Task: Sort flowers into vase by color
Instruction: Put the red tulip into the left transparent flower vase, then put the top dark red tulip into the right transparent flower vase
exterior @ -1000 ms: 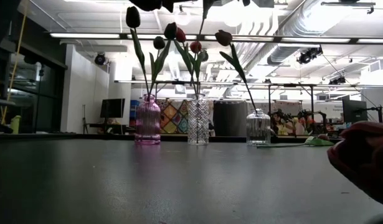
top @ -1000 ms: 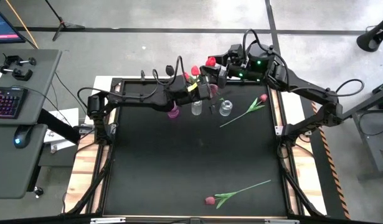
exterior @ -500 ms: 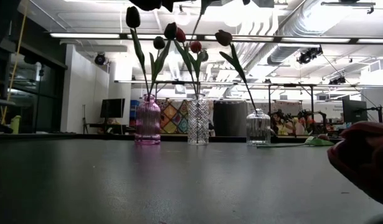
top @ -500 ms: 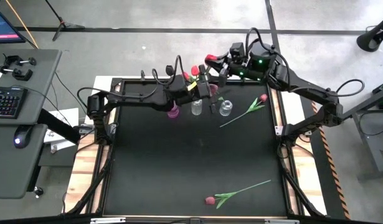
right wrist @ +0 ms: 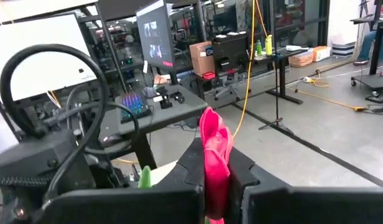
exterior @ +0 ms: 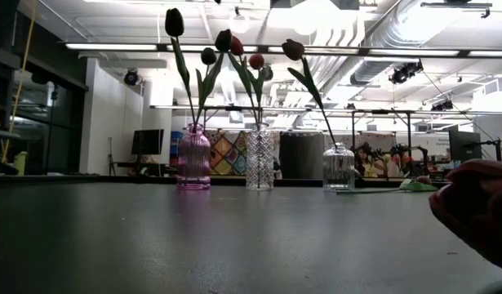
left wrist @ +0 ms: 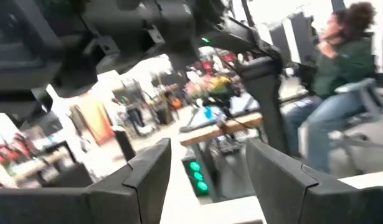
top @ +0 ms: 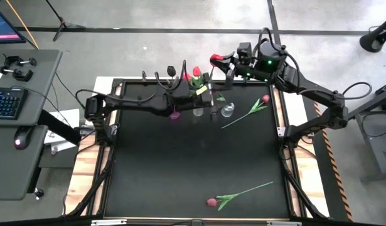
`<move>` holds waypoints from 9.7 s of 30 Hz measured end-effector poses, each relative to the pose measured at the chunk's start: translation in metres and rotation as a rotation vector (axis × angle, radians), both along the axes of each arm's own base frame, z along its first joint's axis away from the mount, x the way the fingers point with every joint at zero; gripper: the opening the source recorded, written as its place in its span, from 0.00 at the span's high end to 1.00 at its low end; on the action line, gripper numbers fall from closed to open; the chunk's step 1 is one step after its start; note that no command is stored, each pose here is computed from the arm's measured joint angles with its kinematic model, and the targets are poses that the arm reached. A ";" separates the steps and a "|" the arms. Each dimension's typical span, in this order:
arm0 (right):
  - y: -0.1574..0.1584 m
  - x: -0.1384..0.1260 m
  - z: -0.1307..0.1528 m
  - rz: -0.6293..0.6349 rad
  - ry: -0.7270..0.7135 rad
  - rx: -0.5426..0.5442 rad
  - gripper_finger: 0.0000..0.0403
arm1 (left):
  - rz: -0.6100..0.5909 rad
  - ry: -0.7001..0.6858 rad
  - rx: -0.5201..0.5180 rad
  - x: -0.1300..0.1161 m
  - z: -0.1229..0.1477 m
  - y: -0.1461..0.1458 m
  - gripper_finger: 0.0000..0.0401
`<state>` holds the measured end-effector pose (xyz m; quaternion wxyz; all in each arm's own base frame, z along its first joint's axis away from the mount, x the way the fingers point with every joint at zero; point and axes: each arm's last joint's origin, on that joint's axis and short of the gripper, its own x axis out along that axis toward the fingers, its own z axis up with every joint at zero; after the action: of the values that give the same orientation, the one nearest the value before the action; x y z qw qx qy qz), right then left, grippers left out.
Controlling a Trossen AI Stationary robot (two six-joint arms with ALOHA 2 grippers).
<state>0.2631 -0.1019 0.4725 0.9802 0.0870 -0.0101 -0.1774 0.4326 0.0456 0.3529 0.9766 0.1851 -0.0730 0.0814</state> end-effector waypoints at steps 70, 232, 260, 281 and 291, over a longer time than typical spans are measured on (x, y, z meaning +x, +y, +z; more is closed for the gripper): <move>0.047 0.070 -0.004 0.458 -0.282 -0.119 0.36 | -0.987 -0.267 -0.998 -0.185 0.173 0.020 0.51; 0.045 0.079 -0.057 -0.260 0.332 0.026 0.56 | -0.842 -0.145 -0.577 -0.239 0.184 0.012 0.60; 0.028 -0.070 -0.026 -0.717 0.798 0.256 0.20 | -0.831 -0.119 -0.531 -0.237 0.181 0.012 0.60; -0.022 -0.134 -0.293 -1.300 0.405 1.177 0.24 | -0.837 -0.114 -0.554 -0.238 0.181 0.012 0.60; -0.035 -0.124 -0.319 -1.382 0.333 1.253 0.24 | -0.826 -0.077 -0.594 -0.235 0.177 0.013 0.60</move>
<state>0.1387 -0.1368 0.1536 0.4221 0.5457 0.1775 -0.7018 0.1976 0.0584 0.5301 0.9345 -0.1479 -0.1495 -0.2873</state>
